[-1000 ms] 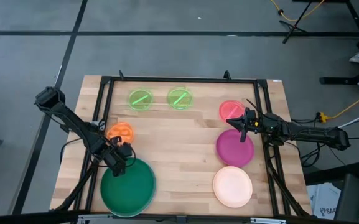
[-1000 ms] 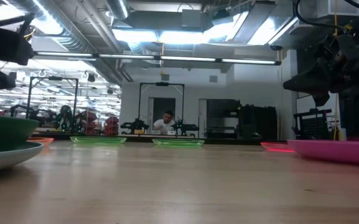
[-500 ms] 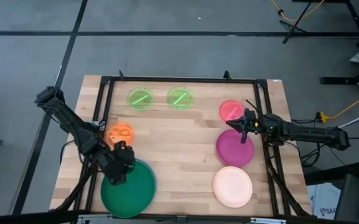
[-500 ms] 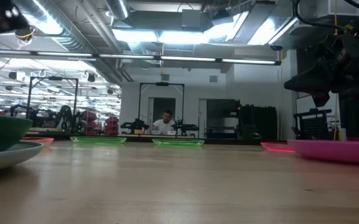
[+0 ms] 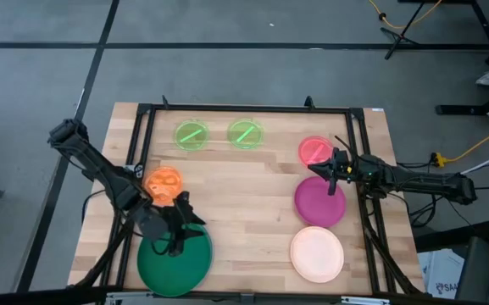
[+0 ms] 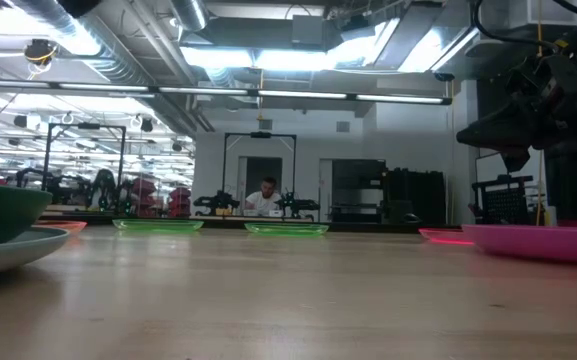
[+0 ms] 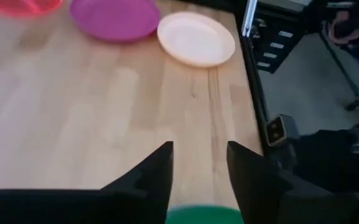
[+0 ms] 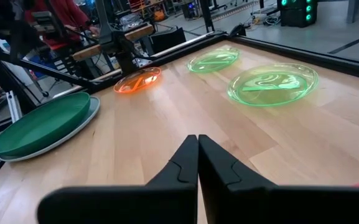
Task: Stack plastic plates
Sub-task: Move the stacked plates to the center of the table
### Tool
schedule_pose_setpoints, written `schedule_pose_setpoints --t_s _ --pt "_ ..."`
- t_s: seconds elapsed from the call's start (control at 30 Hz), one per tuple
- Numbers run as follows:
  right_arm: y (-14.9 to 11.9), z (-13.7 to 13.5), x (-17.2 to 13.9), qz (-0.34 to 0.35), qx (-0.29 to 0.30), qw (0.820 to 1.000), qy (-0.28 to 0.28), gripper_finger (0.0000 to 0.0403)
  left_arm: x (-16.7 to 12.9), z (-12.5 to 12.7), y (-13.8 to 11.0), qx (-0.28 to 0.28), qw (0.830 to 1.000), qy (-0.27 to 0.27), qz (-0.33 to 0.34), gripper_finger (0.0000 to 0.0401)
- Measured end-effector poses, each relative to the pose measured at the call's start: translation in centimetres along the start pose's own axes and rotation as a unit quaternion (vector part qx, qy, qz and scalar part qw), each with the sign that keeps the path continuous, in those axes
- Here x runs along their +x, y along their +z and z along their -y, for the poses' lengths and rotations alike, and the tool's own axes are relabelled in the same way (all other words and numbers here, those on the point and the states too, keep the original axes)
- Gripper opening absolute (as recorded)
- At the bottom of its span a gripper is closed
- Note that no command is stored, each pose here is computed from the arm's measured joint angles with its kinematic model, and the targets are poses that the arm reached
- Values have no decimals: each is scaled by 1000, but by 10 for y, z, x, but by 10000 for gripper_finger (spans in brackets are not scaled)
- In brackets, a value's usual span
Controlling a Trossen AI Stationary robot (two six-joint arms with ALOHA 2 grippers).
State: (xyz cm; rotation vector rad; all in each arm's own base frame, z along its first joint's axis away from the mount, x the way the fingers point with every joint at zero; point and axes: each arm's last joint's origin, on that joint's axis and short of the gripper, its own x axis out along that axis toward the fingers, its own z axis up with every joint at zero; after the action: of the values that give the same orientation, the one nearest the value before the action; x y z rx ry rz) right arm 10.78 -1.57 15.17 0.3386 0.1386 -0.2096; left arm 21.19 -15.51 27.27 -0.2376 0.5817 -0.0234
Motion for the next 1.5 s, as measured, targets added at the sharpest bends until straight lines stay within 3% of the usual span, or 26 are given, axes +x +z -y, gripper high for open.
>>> schedule_pose_setpoints --t_s 0.13,0.3,0.53,0.7,0.9,1.07,1.23,1.3,1.5 --pt "0 0 0 -2 1 1000 1 1 11 -5 2 56 998 14 -6 177" --pt "1 -1 0 7 -12 1000 4 1 27 -6 -1 67 997 13 -34 187" --pt "6 -3 0 27 -20 999 24 1 45 35 1 108 989 25 -100 188" --pt "13 -9 -1 59 -5 995 80 1 52 68 -5 108 982 44 -150 188" --pt "20 -25 -5 99 -11 984 150 1 51 115 -8 77 985 35 -150 188" --pt "15 -36 -3 90 -9 984 154 1 48 151 -16 45 988 23 -146 188" --pt "9 -42 1 72 -11 988 136 1 48 174 -42 -3 984 28 -176 188" --pt "8 -44 1 69 -12 988 134 1 50 184 -54 -41 977 17 -207 188" --pt "8 -41 2 77 8 993 92 1 60 212 -90 -136 931 -5 -339 188"
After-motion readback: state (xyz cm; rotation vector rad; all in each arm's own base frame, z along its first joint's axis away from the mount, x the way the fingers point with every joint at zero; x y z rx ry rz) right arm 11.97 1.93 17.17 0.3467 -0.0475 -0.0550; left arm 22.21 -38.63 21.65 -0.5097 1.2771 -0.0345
